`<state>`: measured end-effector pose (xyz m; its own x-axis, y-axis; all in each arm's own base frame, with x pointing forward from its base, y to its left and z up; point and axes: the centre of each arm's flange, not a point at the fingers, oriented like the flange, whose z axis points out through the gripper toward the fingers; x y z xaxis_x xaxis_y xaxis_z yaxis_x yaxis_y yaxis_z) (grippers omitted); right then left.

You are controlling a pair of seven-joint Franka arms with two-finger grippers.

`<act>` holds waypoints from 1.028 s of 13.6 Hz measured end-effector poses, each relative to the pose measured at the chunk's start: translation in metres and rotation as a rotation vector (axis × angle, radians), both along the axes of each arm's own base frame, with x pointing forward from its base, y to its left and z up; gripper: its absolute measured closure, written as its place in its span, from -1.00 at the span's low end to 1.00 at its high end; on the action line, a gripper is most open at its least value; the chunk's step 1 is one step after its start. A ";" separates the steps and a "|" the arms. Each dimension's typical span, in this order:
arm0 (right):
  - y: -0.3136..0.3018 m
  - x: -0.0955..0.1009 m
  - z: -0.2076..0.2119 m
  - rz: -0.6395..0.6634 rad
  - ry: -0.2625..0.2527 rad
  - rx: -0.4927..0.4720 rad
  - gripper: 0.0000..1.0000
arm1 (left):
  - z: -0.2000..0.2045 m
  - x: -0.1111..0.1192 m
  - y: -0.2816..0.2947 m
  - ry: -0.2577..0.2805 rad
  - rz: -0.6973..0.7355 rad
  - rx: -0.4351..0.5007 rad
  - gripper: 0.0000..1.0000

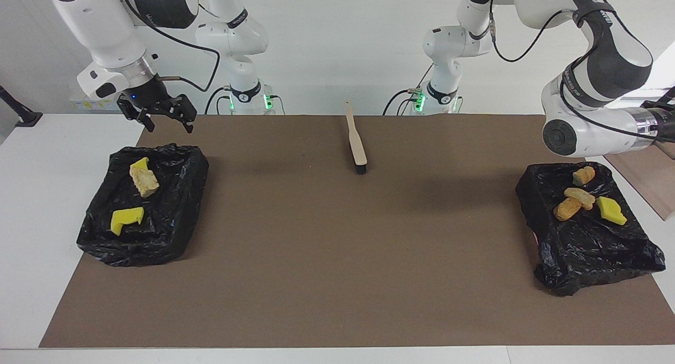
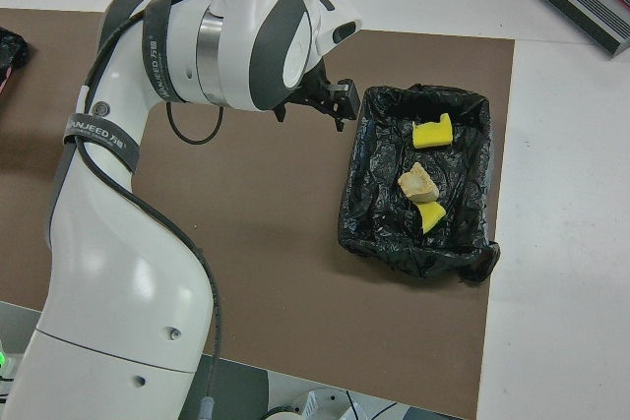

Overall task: Sweep and dump trash in bin
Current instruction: 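Lift the emptied dustpan out of the bin with the left gripper, then set the dustpan down on the table center with the left gripper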

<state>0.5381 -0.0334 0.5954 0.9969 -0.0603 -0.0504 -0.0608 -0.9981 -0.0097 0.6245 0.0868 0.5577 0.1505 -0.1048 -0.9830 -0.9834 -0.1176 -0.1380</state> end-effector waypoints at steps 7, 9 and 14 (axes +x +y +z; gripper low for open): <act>0.000 0.000 0.000 0.000 0.000 0.000 -1.00 | -0.032 -0.005 -0.088 -0.217 0.080 -0.690 0.36; 0.000 0.000 0.000 0.000 0.000 0.000 -1.00 | -0.048 0.000 -0.107 -0.315 0.152 -0.864 0.36; 0.000 0.000 0.000 0.000 0.000 0.000 -1.00 | -0.116 0.003 -0.205 -0.550 0.431 -1.077 0.36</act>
